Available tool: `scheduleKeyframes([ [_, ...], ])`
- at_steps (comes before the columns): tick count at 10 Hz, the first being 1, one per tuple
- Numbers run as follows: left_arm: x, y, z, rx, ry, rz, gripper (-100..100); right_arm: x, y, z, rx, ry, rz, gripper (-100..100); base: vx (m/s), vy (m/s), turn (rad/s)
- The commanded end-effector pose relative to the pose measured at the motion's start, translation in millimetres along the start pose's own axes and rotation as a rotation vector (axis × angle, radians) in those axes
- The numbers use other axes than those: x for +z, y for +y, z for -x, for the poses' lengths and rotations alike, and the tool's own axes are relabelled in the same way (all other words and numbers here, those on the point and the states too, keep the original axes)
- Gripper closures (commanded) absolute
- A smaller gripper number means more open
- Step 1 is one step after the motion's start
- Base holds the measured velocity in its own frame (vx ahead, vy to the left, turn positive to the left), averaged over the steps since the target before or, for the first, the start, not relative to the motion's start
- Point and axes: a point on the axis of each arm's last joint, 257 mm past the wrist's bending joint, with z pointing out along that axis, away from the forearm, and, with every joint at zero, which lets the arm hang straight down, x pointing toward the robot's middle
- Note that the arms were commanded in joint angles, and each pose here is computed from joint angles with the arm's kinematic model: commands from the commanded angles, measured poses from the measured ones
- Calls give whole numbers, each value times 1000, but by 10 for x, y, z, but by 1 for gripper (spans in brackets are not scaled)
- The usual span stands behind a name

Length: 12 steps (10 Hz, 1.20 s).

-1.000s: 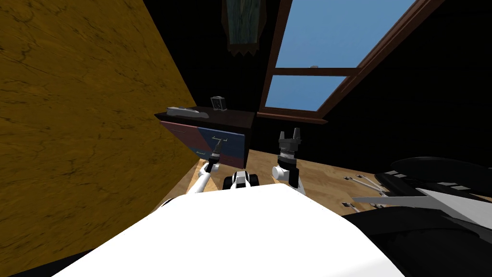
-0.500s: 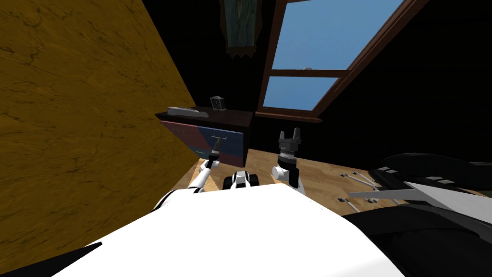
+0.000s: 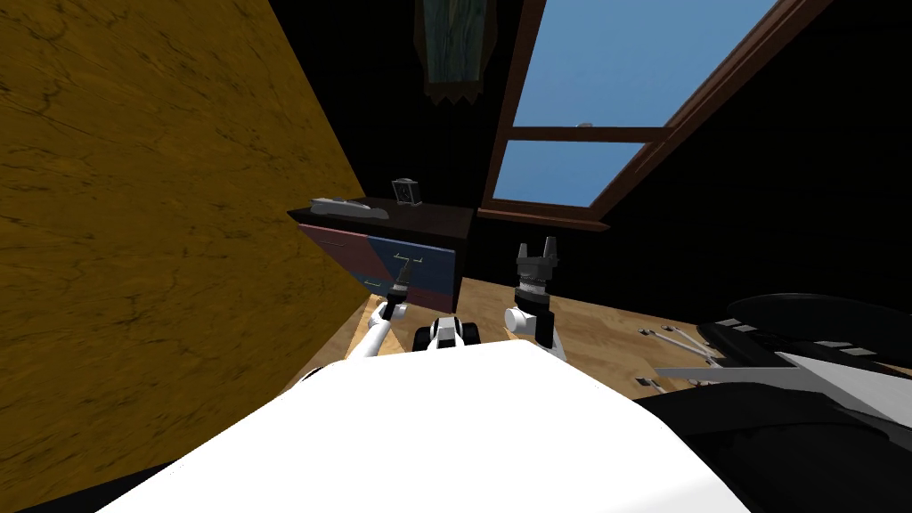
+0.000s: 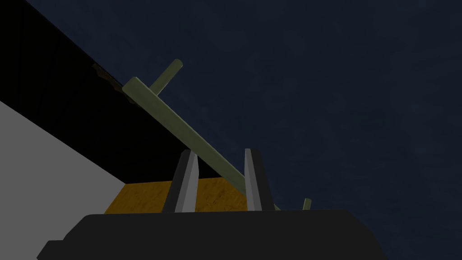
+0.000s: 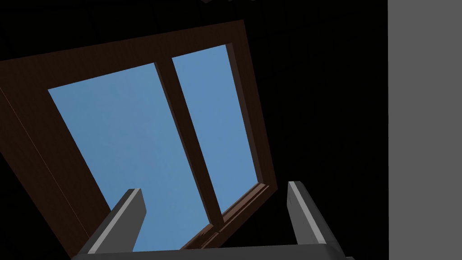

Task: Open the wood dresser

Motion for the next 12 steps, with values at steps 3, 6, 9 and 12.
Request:
scheduleKeyframes([
  [3, -261, -158, -78, -2, 13, -2, 100, 0, 0, 0, 0, 0, 0, 0, 52, 8, 23],
  [6, -405, -351, -128, -8, 15, -20, 100, 0, 0, 0, 0, 0, 0, 0, 59, 15, 30],
  [9, -571, -420, -154, -12, 18, -10, 100, 0, 0, 0, 0, 0, 0, 0, 59, 10, 21],
  [12, -687, -620, -187, -19, 17, -24, 100, 0, 0, 0, 0, 0, 0, 0, 58, 13, 28],
])
